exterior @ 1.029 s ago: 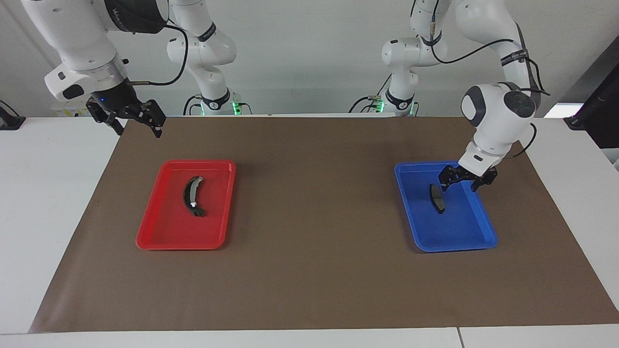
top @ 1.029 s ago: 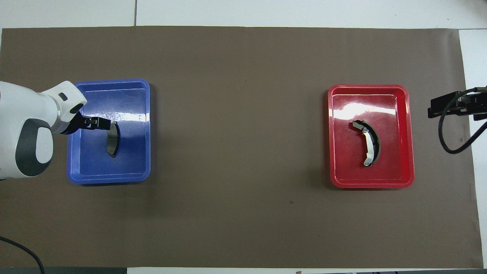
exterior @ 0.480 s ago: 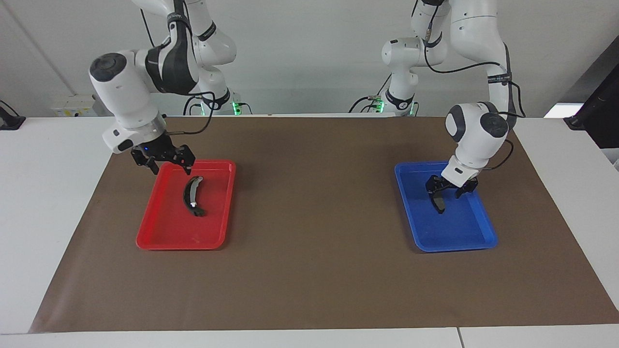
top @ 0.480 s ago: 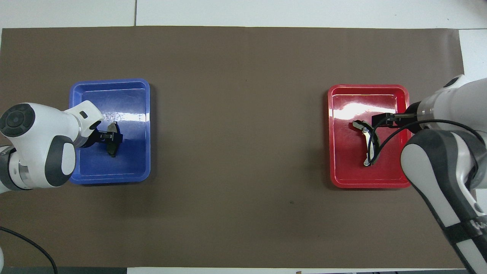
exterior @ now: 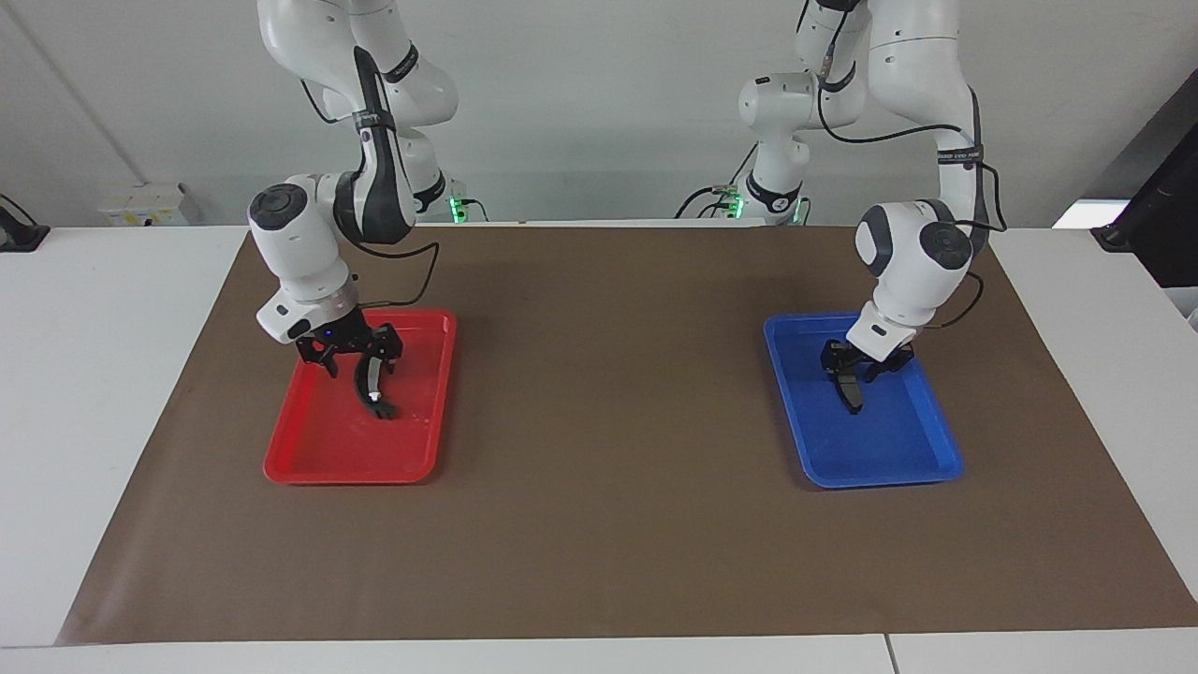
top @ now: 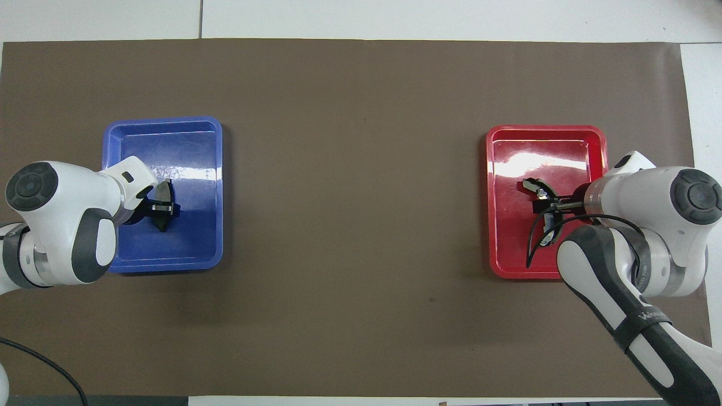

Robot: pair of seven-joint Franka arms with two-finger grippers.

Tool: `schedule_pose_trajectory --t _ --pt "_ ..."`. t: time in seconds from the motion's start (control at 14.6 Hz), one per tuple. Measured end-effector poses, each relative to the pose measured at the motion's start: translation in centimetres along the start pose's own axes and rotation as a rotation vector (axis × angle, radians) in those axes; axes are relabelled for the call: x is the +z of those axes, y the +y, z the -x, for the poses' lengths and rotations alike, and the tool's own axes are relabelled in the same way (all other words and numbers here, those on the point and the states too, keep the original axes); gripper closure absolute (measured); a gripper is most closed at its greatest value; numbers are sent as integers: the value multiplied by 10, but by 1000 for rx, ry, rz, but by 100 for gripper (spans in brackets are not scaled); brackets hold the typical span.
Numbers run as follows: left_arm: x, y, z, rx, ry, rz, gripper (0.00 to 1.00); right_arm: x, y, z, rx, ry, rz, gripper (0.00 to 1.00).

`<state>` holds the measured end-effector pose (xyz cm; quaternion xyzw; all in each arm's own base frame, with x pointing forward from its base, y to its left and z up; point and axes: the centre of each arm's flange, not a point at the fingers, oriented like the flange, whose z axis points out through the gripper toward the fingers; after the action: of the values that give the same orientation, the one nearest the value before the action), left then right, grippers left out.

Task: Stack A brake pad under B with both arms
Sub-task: 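Grasp the small pad with the left gripper while the right gripper grasps the curved pad, then place the small pad mid-table with the left gripper while the right gripper lifts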

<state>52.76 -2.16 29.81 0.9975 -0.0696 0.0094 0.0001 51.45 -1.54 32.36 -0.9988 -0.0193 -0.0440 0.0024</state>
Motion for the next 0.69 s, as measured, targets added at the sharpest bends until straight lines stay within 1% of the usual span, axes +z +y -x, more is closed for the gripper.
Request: schedule_pose_trajectory --t 0.07,0.14,0.21,0.27,0.41,0.48,0.55,0.62,0.69 --pt "0 0 0 0 0 0 49 6 3 1 -1 1 2 0" --pt "0 1 0 1 1 0 53 12 3 2 -4 -3 3 1" --pt "0 1 0 1 2 0 53 17 3 4 -12 -11 3 2" --pt "-3 1 0 3 6 0 60 23 3 5 -20 -19 3 2" --pt "-11 0 -3 1 17 -2 61 32 3 6 -27 -28 4 4" --pt "-19 0 -5 1 9 -1 61 34 3 6 -32 -29 5 4" --pt "-33 2 -8 4 -21 2 61 34 2 6 -42 -29 5 12" --pt "-50 8 -13 16 -47 5 61 34 2 5 -48 -28 5 22" --pt "-70 21 -19 35 -59 5 61 33 1 5 -50 -26 5 37"
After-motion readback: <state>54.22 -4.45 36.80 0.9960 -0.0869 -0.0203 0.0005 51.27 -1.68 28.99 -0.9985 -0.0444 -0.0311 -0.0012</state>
